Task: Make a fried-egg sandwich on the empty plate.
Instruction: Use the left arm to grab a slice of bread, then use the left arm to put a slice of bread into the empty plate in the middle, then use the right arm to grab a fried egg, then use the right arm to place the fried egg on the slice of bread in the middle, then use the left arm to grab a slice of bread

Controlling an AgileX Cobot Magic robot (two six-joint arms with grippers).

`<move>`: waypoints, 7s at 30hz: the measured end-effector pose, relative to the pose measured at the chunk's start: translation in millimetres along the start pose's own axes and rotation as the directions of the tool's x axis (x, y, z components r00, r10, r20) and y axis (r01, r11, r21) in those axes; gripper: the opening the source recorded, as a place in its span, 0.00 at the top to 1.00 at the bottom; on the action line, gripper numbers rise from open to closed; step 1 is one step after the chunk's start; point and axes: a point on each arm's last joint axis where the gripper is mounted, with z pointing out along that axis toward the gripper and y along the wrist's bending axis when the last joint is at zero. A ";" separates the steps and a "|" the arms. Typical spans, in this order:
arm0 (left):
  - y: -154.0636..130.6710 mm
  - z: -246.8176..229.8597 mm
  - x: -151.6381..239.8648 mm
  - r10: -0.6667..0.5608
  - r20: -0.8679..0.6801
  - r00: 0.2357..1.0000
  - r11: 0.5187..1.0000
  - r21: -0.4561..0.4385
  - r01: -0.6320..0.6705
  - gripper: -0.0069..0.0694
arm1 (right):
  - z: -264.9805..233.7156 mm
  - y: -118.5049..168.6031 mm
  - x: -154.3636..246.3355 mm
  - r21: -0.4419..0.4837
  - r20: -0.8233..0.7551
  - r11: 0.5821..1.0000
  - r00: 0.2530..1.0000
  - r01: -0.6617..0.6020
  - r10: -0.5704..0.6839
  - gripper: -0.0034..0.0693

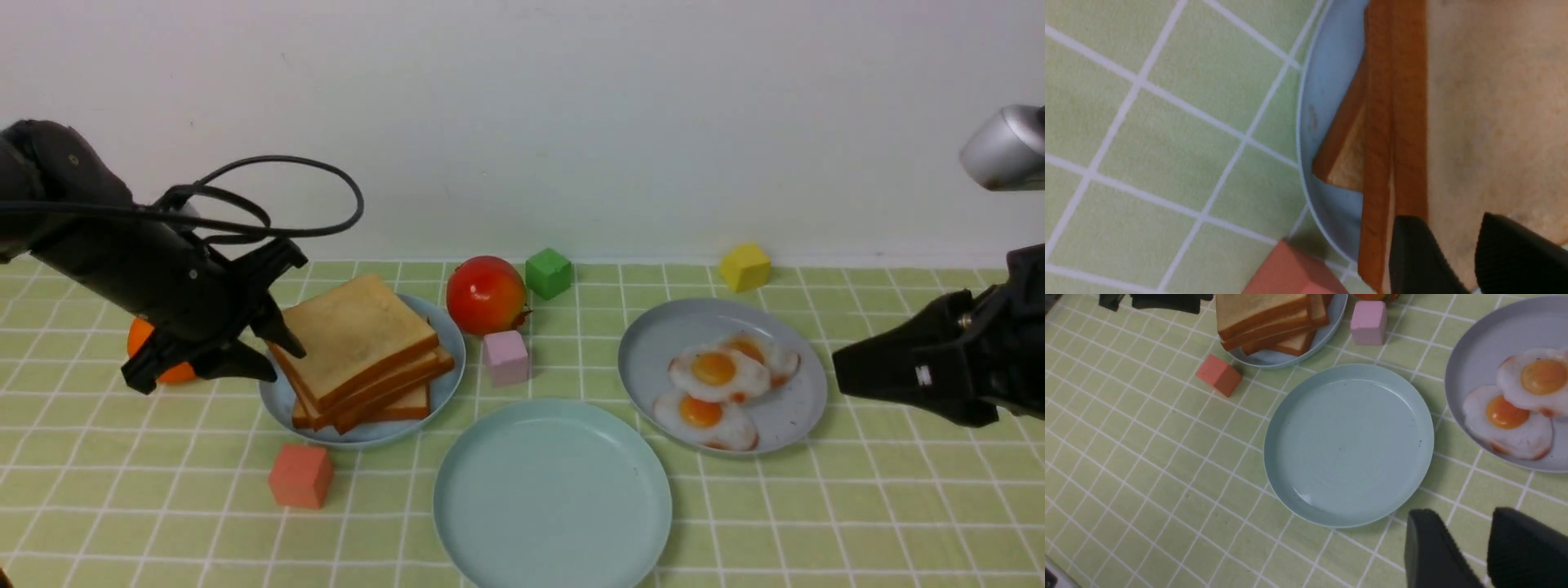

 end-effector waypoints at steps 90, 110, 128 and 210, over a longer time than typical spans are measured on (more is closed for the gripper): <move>-98.3 -106.4 150.6 0.892 0.242 0.381 0.286 0.350 -0.892 0.93 | 170.1 -171.1 17.1 0.096 0.073 0.599 0.606 -0.795 0.792 0.34; -99.6 -104.0 151.9 0.892 0.242 0.381 0.277 0.374 -0.885 0.93 | 218.4 -198.6 43.6 0.030 0.098 0.467 0.468 -0.884 0.879 0.51; -76.1 -140.9 150.0 0.900 0.151 0.410 0.380 0.189 -0.905 0.93 | 217.0 -195.6 40.4 -0.020 0.072 0.413 0.411 -0.910 0.909 0.85; 13.0 34.3 8.9 0.149 0.054 0.987 0.989 0.013 -0.150 0.52 | 73.0 81.6 -9.9 -0.065 -0.343 0.980 0.918 0.190 -0.200 0.22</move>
